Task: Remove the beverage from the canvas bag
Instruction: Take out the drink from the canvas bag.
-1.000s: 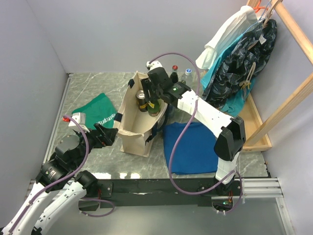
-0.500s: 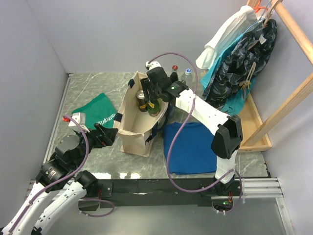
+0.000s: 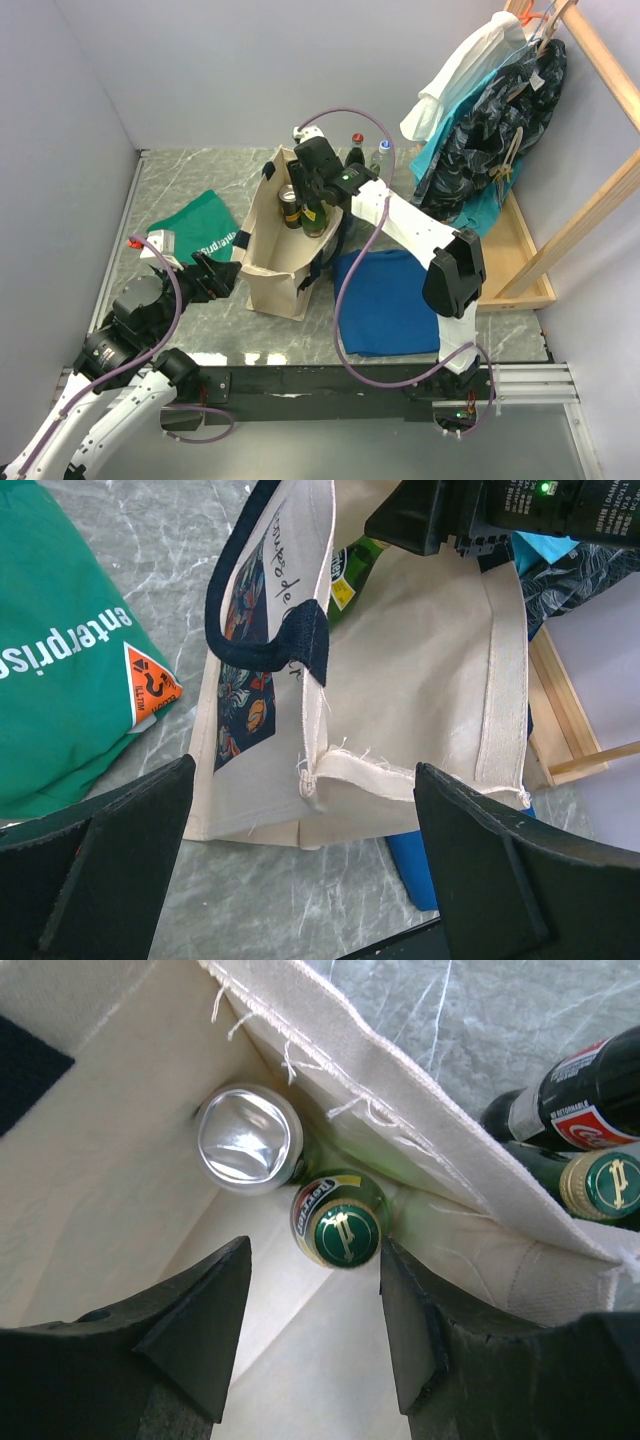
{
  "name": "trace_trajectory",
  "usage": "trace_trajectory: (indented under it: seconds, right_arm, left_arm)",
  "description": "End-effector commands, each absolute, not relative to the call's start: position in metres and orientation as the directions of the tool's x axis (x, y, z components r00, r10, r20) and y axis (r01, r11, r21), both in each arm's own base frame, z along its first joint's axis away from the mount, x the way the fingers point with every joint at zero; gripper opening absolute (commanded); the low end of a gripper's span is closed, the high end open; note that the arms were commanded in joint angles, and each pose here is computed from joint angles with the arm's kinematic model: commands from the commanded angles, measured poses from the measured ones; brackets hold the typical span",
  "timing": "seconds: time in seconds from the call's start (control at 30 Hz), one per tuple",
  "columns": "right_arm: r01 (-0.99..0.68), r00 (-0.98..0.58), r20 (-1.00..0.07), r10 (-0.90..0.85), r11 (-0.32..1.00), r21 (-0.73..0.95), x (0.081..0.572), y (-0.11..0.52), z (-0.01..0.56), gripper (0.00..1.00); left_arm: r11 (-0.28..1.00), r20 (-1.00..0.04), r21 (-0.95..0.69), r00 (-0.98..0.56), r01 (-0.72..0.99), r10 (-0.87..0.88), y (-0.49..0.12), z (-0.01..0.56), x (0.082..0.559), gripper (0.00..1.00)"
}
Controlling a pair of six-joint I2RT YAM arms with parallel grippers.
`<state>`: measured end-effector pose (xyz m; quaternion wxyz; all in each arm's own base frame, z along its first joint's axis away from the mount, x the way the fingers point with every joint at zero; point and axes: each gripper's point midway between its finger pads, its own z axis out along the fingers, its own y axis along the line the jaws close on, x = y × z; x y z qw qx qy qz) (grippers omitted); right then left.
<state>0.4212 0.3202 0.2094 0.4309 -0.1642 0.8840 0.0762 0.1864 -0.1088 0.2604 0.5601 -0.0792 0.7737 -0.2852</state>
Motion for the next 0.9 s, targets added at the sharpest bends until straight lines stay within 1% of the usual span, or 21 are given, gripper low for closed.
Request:
trace_trajectory:
  seconds: [0.0, 0.7, 0.87]
  right_arm:
    - [-0.322, -0.556, -0.805, -0.209, 0.946, -0.023, 0.434, 0.314, 0.22, 0.61]
    - [-0.313, -0.598, -0.772, -0.215, 0.95, -0.022, 0.432, 0.314, 0.206, 0.6]
    - [-0.317, -0.598, -0.772, -0.216, 0.948, -0.019, 0.433, 0.314, 0.204, 0.57]
  left_arm:
    - [0.817, -0.829, -0.534, -0.326, 0.22, -0.454, -0.108, 0.275, 0.187, 0.96]
    - [0.817, -0.829, -0.532, -0.33, 0.221, -0.451, -0.109, 0.274, 0.188, 0.96]
    - [0.817, -0.83, -0.531, -0.332, 0.223, -0.449, -0.11, 0.274, 0.188, 0.97]
